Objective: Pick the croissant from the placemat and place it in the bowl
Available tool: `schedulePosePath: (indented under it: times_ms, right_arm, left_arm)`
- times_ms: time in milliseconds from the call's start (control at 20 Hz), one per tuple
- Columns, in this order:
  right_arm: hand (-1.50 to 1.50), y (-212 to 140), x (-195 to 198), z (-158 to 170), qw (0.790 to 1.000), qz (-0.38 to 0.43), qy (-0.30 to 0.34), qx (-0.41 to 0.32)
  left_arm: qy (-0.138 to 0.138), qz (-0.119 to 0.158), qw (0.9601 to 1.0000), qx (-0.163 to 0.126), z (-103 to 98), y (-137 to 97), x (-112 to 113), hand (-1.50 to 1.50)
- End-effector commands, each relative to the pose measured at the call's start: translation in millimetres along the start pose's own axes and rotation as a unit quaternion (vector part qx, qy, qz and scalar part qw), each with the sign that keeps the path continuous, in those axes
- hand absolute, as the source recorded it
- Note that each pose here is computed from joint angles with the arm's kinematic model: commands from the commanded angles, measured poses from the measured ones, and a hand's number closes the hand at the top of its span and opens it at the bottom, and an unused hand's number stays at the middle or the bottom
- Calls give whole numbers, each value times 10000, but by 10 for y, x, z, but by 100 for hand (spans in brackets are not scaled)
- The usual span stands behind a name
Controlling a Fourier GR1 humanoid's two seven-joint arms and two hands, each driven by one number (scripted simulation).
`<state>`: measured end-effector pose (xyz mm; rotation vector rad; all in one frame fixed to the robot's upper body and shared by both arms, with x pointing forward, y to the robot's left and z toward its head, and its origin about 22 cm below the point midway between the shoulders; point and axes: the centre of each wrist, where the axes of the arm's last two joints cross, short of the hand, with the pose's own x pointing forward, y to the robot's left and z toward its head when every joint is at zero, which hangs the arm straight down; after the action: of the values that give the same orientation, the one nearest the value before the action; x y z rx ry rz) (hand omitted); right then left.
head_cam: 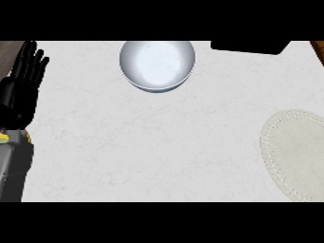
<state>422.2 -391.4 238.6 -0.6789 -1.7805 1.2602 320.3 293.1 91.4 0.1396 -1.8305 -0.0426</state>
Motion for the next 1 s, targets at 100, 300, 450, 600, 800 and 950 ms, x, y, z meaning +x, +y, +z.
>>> schedulePosePath:
  times_ms: [100,300,450,600,800,950]
  right_arm:
    - [150,-125,266,-466,9891,-1198,-852,31]
    - [150,-347,590,-776,9847,-1379,-1014,329]
    - [150,57,809,-1095,9816,-1547,-1018,477]
    - [150,-2,1067,-1291,9803,-1477,-1118,682]
    - [150,269,1433,-1572,9794,-1319,-1192,960]
    - [150,225,1653,-1693,9781,-1306,-1122,1173]
  left_arm:
    - [87,-73,9998,131,5,13,-13,0]
    - [45,-52,9999,90,-28,115,81,0]
    - [122,-63,9998,163,66,1,-21,0]
    - [153,-52,9995,284,-76,146,-43,0]
    - [150,-24,9996,217,-67,115,52,0]
    - [76,-55,9996,275,147,166,-98,0]
